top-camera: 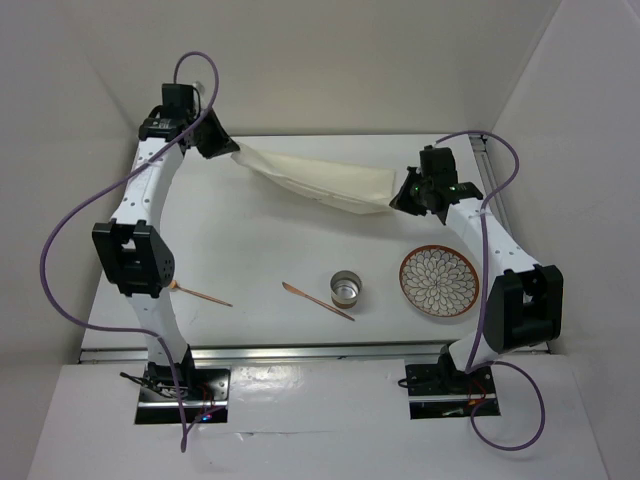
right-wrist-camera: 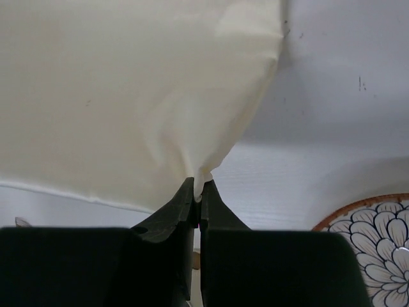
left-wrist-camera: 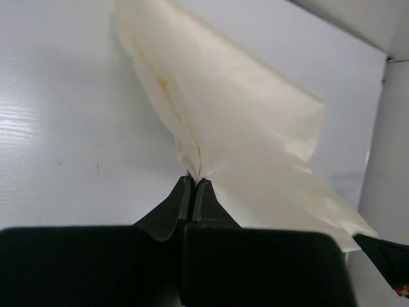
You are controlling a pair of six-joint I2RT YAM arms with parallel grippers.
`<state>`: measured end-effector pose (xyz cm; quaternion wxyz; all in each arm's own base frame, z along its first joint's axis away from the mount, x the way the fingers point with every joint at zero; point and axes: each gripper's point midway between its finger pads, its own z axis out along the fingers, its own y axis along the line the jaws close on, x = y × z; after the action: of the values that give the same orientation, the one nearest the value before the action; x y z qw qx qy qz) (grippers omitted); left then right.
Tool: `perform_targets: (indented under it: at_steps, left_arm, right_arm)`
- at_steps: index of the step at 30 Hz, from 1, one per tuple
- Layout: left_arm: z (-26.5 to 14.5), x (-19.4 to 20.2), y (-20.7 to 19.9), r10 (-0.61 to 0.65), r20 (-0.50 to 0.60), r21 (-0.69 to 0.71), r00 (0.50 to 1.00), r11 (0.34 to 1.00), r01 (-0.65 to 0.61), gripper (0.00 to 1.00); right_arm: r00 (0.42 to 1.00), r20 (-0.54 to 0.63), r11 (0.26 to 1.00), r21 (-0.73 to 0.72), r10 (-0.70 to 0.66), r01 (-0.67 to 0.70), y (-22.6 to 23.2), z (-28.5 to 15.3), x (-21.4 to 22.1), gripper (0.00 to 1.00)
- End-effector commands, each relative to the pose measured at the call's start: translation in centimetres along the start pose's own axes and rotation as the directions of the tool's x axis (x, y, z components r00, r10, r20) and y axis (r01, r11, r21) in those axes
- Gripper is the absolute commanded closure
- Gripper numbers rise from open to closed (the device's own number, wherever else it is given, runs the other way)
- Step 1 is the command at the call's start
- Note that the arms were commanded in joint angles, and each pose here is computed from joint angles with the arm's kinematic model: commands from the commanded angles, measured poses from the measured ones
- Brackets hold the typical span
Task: Set the dinner table for one person
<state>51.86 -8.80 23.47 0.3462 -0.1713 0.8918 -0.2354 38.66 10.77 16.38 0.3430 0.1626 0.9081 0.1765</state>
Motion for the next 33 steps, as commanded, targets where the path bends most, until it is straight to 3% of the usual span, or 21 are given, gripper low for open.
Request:
perform_targets:
  at_steps: [1,8,13,16,21,27,33]
  left_arm:
    - [-4.5,-2.5,-2.7,-0.018,0.082,0.090,0.996,0.996,0.010,1.00]
    - [-12.3,-5.1,-5.2,-0.028,0.187,0.180,0.982,0.984,-0.006,1.00]
    - [-20.1,-5.9,-5.7,-0.066,0.321,0.207,0.945,0.978,-0.002,1.00]
    - [-24.3,-6.2,-6.2,-0.070,0.400,0.231,0.914,0.973,-0.027,1.00]
    - [-27.8,-6.7,-6.2,-0.080,0.466,0.245,0.881,0.969,-0.041,1.00]
    - [-25.2,-7.5,-5.9,-0.093,0.399,0.281,0.912,0.959,-0.025,1.00]
    - [-19.5,-9.4,-6.1,-0.069,0.293,0.324,0.954,0.946,-0.031,1.00]
  right_arm:
    - [0.997,0.073,0.999,-0.035,-0.033,0.036,1.9,-0.8,-3.3,1.00]
    - [0.983,0.177,0.981,-0.181,-0.041,0.073,6.8,-5.9,-7.7,1.00]
    - [0.942,0.335,0.952,-0.277,-0.031,0.130,10.6,-14.3,-11.9,1.00]
    - [0.918,0.397,0.943,-0.297,-0.021,0.150,11.2,-18.0,-12.6,1.00]
    - [0.879,0.476,0.946,-0.295,0.020,0.138,11.1,-22.4,-13.3,1.00]
    - [0.845,0.533,0.949,-0.282,0.036,0.138,11.7,-22.5,-15.8,1.00]
    - [0.868,0.496,0.946,-0.278,-0.008,0.168,13.3,-15.5,-18.4,1.00]
